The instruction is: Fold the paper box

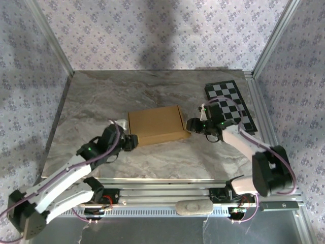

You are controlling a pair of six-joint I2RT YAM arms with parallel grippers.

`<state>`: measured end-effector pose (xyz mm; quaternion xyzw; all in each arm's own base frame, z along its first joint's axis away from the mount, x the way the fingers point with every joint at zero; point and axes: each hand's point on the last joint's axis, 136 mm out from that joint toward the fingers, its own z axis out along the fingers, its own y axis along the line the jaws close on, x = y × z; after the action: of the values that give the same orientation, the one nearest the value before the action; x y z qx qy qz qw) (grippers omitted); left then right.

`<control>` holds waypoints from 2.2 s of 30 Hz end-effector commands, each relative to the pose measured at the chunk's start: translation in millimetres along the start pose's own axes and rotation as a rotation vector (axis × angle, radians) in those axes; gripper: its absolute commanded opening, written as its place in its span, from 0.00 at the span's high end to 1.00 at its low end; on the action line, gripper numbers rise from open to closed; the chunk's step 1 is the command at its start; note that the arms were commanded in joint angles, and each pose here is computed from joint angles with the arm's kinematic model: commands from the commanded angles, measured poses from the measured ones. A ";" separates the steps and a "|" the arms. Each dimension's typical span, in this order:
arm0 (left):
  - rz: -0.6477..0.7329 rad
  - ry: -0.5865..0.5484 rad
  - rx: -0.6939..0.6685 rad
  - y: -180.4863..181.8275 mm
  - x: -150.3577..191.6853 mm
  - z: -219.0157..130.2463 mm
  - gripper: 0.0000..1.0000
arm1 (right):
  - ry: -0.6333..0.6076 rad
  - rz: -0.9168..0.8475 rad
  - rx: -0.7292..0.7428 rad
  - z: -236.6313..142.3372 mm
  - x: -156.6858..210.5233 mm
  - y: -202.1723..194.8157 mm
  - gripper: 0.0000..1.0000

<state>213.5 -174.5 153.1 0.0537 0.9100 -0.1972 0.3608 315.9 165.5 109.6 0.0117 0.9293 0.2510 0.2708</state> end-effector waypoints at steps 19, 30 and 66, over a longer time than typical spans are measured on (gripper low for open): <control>1.275 -0.108 -0.560 -89.3 37.1 98.5 0.30 | -0.161 0.044 0.050 -46.7 -22.9 -3.7 0.49; 1.303 -0.043 -0.721 -69.8 39.0 142.3 0.44 | -0.145 0.055 0.025 -42.6 -18.7 -1.8 0.49; 1.159 -0.128 -0.523 -58.6 3.9 76.1 1.00 | -0.116 0.171 -0.270 -29.8 -42.2 47.4 0.20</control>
<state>246.4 -257.4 113.0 0.4379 0.7230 0.2800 0.4551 319.2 174.8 145.5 0.0677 0.8926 0.3447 0.2826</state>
